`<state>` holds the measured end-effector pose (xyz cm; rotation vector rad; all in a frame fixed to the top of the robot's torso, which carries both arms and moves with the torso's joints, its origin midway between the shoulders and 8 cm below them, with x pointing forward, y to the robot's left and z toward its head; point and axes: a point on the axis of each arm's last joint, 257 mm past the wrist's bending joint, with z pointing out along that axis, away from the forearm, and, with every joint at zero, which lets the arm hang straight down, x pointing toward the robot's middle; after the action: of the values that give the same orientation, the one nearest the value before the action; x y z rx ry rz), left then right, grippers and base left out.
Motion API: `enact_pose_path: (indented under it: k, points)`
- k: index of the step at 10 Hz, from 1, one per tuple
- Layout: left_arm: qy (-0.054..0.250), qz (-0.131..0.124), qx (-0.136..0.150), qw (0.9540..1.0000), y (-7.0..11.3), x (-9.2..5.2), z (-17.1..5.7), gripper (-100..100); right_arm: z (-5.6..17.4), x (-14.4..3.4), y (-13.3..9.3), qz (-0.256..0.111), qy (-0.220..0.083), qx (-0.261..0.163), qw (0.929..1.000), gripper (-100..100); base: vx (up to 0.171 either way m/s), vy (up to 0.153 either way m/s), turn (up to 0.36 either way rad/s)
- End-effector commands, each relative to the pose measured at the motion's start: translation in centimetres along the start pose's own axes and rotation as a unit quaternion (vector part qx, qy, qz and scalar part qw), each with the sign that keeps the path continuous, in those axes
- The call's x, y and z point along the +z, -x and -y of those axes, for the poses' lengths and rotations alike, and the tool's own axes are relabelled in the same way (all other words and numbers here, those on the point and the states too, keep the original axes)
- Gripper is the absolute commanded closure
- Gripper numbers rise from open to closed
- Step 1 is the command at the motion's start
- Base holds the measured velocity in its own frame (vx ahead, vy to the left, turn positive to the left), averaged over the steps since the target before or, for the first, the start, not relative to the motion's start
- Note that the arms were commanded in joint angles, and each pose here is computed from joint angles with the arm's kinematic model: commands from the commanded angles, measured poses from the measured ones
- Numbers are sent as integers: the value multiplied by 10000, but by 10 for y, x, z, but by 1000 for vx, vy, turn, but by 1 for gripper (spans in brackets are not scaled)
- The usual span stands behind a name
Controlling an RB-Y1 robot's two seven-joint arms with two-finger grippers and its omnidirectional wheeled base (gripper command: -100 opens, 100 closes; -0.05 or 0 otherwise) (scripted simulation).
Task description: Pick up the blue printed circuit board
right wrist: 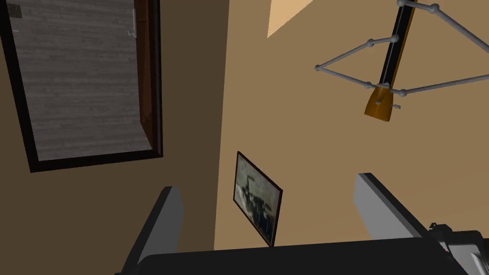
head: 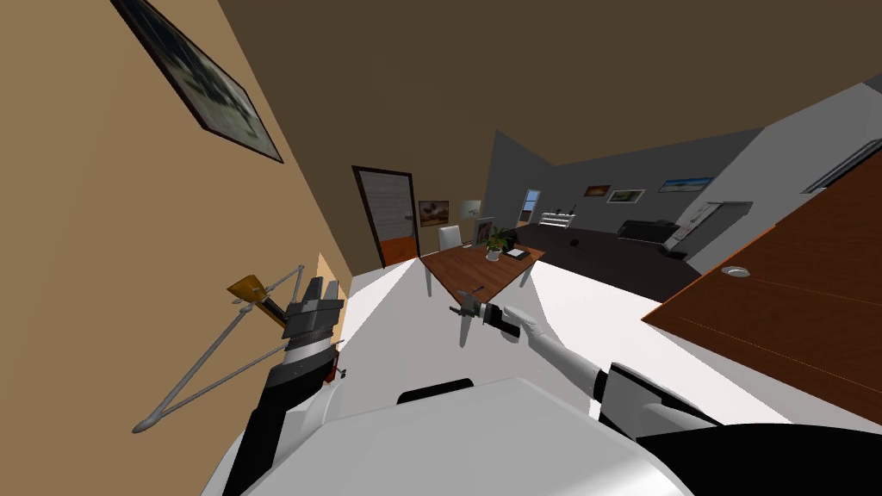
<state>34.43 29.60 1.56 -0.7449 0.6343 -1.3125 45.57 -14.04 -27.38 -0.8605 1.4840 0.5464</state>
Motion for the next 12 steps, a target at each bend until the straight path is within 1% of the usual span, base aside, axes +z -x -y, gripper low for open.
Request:
enact_pose_path:
  k: [1,2,3,4,5,6,7,8,9,10,12]
  points:
    - [0,0,0,10000,0,0,0,0,4,-5,-23,-293,4,-258,9992,-100,5,9,48]
    - [0,0,0,10000,0,0,0,0,7,-8,-30,-364,-35,-233,9991,-100,0,0,0]
    - [0,0,0,10000,0,0,0,0,13,-13,-45,-646,58,-614,9960,-100,7,4,59]
    - [0,0,0,10000,0,0,0,0,17,-18,-53,-737,10,-585,9956,-100,9,1,48]
    - [0,0,0,10000,0,0,0,0,18,-18,-54,-748,4,-582,9955,-100,0,0,0]
    - [0,0,0,10000,0,0,0,0,26,-26,-70,-1043,89,-945,9900,-100,8,0,70]
    - [0,0,0,10000,0,0,0,0,30,-31,-77,-1127,45,-919,9894,-100,13,-3,52]
    - [0,0,0,10000,0,0,0,0,37,-39,-89,-1375,151,-1280,9821,-100,20,-4,70]
    - [0,0,0,10000,0,0,0,0,41,-44,-97,-1472,103,-1251,9811,-100,19,-5,58]
    - [0,0,0,10000,0,0,0,0,49,-54,-109,-1719,203,-1582,9721,-100,25,-5,114]
    - [0,0,1,10000,0,0,0,0,56,-63,-120,-1861,135,-1550,9701,-100,18,-4,17]
